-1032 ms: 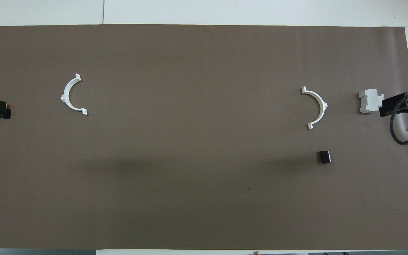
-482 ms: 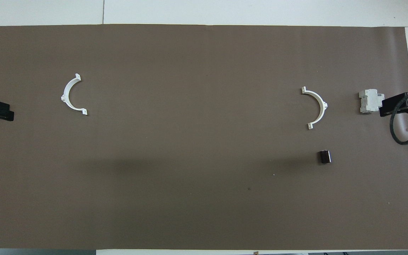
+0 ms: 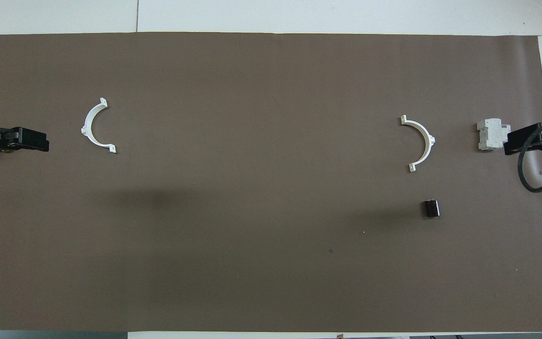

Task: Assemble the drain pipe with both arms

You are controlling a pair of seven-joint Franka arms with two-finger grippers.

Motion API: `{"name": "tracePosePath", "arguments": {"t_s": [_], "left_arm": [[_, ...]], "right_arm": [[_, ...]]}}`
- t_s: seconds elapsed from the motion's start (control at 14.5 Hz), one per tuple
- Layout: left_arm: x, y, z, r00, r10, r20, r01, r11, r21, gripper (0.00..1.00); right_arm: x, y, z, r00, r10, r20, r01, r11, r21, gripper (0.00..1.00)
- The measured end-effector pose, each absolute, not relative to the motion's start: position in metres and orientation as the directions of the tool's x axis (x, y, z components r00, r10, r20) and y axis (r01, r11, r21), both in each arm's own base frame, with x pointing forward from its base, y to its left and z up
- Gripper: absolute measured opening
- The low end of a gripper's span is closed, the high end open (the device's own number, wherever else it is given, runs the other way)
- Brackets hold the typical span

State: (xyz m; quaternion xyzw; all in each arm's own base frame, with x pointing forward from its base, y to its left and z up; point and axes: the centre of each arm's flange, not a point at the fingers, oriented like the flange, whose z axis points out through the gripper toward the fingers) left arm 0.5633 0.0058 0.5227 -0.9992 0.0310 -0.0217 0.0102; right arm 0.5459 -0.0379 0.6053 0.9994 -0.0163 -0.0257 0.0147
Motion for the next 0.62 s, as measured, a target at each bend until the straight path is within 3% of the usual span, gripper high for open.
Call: {"name": "tracePosePath", "arguments": {"t_s": [0.62], "left_arm": [[0.624, 0.013, 0.393, 0.994, -0.030, 0.105, -0.028, -0.999, -0.015, 1.00]], "right_arm": [[0.547, -0.032, 0.596, 0.999, 0.003, -0.045, 0.004, -1.000, 0.014, 1.00]]}}
